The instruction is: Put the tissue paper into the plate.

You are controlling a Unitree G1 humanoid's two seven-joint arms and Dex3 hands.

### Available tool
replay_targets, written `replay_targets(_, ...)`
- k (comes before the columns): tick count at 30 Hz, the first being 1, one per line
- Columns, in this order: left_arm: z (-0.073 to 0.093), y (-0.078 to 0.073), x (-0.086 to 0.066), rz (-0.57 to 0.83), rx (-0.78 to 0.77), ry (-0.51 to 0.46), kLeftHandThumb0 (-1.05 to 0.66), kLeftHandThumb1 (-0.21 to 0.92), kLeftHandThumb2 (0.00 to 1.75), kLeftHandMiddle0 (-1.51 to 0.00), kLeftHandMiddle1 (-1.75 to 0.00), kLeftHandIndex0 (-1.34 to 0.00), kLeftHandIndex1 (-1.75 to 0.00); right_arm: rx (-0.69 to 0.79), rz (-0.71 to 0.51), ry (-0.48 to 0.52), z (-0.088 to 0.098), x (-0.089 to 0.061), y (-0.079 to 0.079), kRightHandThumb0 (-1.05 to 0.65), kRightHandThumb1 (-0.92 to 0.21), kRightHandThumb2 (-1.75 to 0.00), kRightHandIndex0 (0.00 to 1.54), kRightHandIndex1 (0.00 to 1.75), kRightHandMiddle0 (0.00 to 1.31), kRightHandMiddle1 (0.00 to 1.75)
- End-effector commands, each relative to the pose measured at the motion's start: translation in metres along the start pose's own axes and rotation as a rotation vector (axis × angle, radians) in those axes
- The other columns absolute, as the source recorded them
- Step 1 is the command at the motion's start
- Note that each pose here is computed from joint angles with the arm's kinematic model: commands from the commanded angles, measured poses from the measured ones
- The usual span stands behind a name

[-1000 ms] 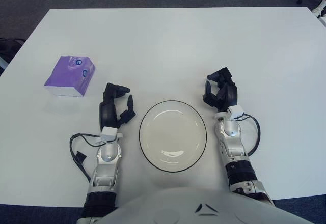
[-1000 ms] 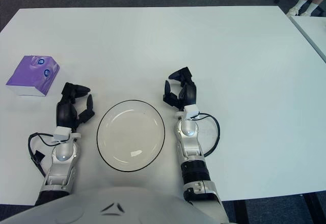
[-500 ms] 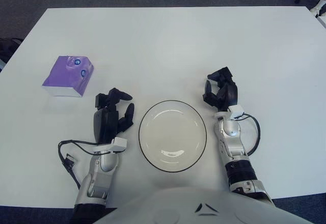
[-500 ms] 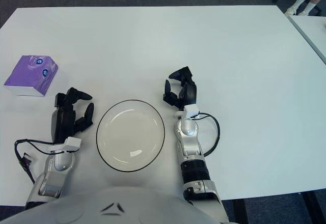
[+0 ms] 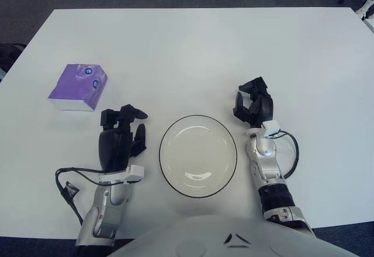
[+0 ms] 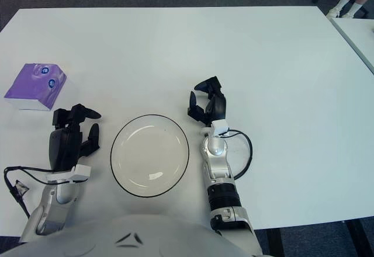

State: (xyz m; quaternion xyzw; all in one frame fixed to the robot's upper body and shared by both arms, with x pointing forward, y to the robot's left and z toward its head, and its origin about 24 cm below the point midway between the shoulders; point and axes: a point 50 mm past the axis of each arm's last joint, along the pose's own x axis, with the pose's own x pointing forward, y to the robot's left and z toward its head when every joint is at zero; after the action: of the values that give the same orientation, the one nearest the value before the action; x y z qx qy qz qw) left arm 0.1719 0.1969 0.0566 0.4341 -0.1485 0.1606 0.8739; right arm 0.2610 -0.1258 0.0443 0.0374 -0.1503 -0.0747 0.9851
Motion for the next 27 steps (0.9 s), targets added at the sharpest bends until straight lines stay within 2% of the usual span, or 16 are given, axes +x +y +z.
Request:
replay_targets(1,0.000,0.015,0.005,0.002,0.053,-0.056,-0.01,0.40,1.20,-0.59,-1.64,-0.32,-1.75,-0.078,-0.027,0.262,-0.050,-0.046,-0.018,-0.40,-0.62,-0.94,0.62,1.47,0.38,1.75)
replay_targets(5,0.001,0.023,0.010,0.009,0.089,-0.095,-0.01,0.37,1.21,-0.61,-1.57,-0.40,-1.75,-0.077,-0.027,0.260,-0.049,-0.046,-0.017,-0.39,-0.63,-0.92,0.62,1.46,0.37,1.75)
replay_targets(12,0.012,0.057,0.031,-0.004,0.212,-0.211,-0.01,0.40,1.16,-0.59,-1.54,-0.40,-1.75,-0.071,-0.027,0.259,-0.049,-0.045,-0.016,-0.40,-0.62,-0.94,0.62,1.49,0.38,1.75)
replay_targets(18,0.017,0.066,0.032,-0.064,0.302,-0.264,-0.01,0.44,1.10,-0.57,-1.53,-0.37,-1.75,-0.075,-0.031,0.261,-0.050,-0.044,-0.016,-0.40,-0.61,-0.96,0.61,1.51,0.39,1.75)
replay_targets(20,0.017,0.068,0.033,-0.083,0.324,-0.273,-0.26,0.47,1.09,-0.48,-1.66,-0.43,-1.75,-0.077,-0.033,0.261,-0.051,-0.044,-0.016,-0.40,-0.60,-0.96,0.61,1.51,0.39,1.75)
replay_targets(23,0.016,0.072,0.034,-0.106,0.368,-0.282,-0.39,0.47,1.12,-0.45,-1.72,-0.47,-1.75,-0.078,-0.034,0.264,-0.051,-0.043,-0.016,-0.40,-0.60,-0.96,0.61,1.51,0.39,1.75)
replay_targets(27,0.008,0.081,0.037,-0.124,0.426,-0.274,-0.44,0.45,1.14,-0.45,-1.74,-0.49,-1.75,-0.080,-0.035,0.263,-0.052,-0.043,-0.016,-0.40,-0.60,-0.96,0.62,1.51,0.39,1.75)
